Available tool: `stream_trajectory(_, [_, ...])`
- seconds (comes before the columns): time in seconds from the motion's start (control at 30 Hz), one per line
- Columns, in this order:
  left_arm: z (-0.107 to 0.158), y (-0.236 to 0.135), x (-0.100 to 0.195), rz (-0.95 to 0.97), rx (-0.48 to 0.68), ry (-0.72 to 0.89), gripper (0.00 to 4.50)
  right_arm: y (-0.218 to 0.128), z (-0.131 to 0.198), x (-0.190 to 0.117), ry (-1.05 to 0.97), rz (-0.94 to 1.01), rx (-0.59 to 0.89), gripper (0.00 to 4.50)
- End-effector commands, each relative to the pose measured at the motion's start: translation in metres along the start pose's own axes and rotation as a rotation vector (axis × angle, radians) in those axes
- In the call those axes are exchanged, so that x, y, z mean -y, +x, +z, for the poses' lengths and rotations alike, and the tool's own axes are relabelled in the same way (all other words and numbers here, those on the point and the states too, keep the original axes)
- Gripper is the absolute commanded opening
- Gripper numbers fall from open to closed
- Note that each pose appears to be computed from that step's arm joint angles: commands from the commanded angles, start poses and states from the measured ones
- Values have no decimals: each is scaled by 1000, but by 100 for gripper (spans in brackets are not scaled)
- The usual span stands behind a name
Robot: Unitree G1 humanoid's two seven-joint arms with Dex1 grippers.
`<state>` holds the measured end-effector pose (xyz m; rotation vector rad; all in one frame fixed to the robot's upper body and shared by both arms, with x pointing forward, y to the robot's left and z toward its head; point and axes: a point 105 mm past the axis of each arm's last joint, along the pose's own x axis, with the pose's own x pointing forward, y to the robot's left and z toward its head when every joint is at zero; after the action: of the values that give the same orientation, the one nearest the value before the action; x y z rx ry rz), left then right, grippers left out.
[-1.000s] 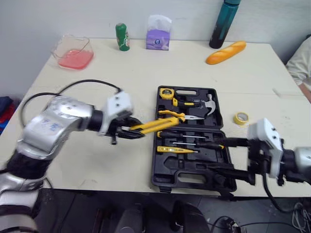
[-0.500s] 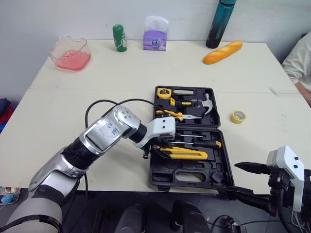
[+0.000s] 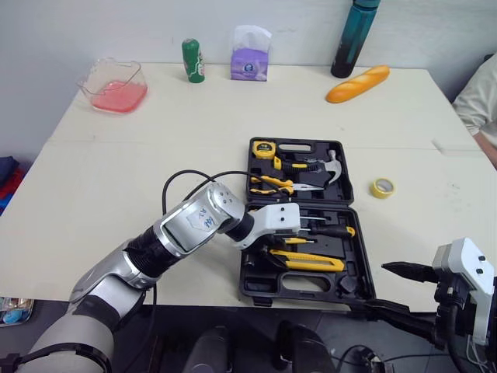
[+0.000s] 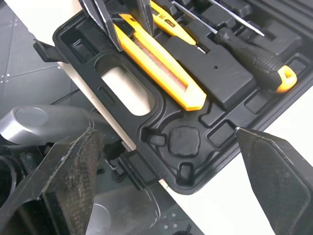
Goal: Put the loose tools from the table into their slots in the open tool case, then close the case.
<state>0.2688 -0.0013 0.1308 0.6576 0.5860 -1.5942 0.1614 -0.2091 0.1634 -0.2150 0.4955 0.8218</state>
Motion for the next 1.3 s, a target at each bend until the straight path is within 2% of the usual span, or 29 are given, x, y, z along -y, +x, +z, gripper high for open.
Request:
stream_trajectory(0.03, [7, -1, 5, -11, 24, 13, 246, 0, 4, 1, -28, -8, 11, 450])
stream_trajectory(0.07, [10, -2, 4, -8, 41, 16, 276, 0, 4, 2, -29, -9, 11, 450])
stream_trajectory(0.17, [18, -9, 0, 11, 93, 54, 417, 0, 5, 3, -33, -11, 15, 450])
stream_trajectory(0.2, [20, -11, 0, 15, 103, 63, 448, 0, 5, 3, -34, -11, 16, 450])
stream_trajectory(0.3, [30, -25, 0, -16, 242, 117, 448, 0, 7, 4, -39, -13, 20, 450])
stream_trajectory(0.37, [30, -28, 1, -34, 295, 138, 448, 0, 6, 4, -40, -14, 21, 450])
stream_trajectory(0.47, [34, -30, 1, -45, 482, 142, 448, 2, 8, 4, -44, -13, 28, 450])
stream_trajectory(0.5, [32, -29, 0, -45, 505, 127, 392, 2, 8, 4, -46, -12, 29, 450])
stream_trajectory(0.53, [30, -27, -1, -43, 511, 120, 364, 3, 8, 4, -47, -12, 30, 450])
stream_trajectory(0.57, [28, -26, -1, -46, 510, 116, 316, 4, 9, 4, -48, -12, 31, 450])
stream_trajectory(0.77, [11, -11, 2, -52, 463, 116, 19, 5, 10, 5, -55, -7, 30, 450])
stream_trajectory(0.8, [8, -9, 4, -55, 450, 120, 4, 5, 10, 5, -56, -6, 30, 450])
stream_trajectory(1.03, [-15, 7, 5, -46, 323, 102, 4, 6, 9, 5, -59, 0, 26, 450])
stream_trajectory(1.13, [-34, 17, -2, -16, 192, 41, 4, 7, 9, 6, -59, 1, 25, 450])
stream_trajectory(1.3, [-55, 23, 7, -48, 64, 51, 4, 8, 7, 6, -56, 1, 21, 450])
